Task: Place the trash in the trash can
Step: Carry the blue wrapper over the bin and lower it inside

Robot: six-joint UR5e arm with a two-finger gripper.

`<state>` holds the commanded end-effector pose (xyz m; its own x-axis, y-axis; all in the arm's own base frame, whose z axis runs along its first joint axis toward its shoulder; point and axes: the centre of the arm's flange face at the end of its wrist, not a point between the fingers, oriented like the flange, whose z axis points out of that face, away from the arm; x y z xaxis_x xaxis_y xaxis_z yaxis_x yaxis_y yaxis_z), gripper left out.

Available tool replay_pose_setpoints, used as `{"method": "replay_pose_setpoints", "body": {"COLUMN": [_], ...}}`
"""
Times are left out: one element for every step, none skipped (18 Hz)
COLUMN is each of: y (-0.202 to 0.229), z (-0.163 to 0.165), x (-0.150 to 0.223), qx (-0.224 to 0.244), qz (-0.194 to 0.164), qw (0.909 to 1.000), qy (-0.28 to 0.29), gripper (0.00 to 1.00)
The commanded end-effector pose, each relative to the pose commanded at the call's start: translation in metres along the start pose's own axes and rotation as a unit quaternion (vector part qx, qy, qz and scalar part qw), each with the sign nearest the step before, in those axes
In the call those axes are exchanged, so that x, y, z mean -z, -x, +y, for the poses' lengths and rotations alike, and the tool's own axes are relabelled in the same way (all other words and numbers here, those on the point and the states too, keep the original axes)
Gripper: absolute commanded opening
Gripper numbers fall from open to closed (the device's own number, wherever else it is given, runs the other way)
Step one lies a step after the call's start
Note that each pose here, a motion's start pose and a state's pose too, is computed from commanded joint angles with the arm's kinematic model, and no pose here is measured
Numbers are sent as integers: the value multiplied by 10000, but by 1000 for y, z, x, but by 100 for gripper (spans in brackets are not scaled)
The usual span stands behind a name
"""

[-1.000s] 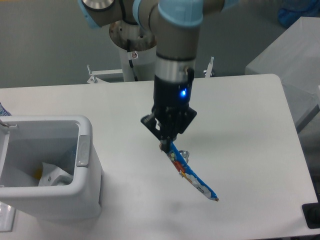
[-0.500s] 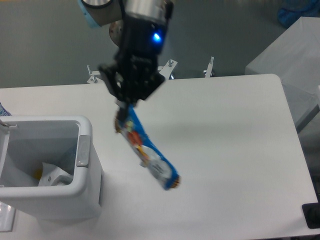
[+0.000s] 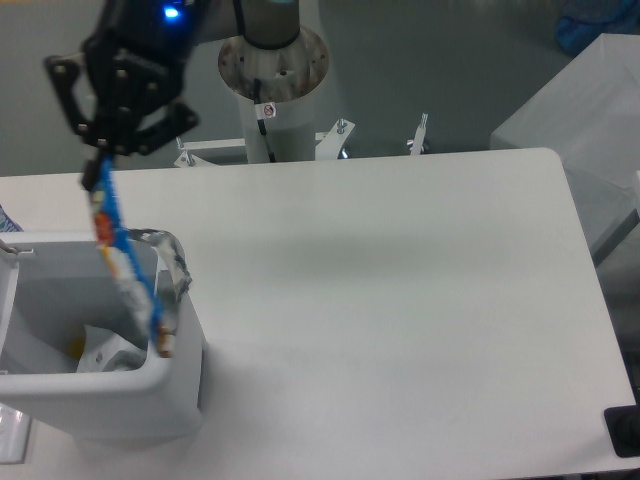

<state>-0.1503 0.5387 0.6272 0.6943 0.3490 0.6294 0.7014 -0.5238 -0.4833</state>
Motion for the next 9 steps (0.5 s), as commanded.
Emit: {"method": "replay_pose_setpoints", "body": {"y": [2, 3, 4, 6, 8, 10, 13, 19, 24], "z": [3, 10, 15, 20, 24, 28, 31, 37, 42], "x": [-4, -10, -15, -19, -23, -27, -32, -37, -42], "qx": [29, 22, 23, 29, 41, 50, 80, 122, 143], "qz": [-7, -1, -3, -10, -12, -30, -51, -78, -112], "qw": [10000, 9999, 9998, 9997, 9996, 9994, 9992, 9988, 9985], "qy": [51, 127, 193, 244, 294, 345, 395, 463, 517], "gripper": [0, 0, 0, 0, 0, 0, 0, 0, 0]}}
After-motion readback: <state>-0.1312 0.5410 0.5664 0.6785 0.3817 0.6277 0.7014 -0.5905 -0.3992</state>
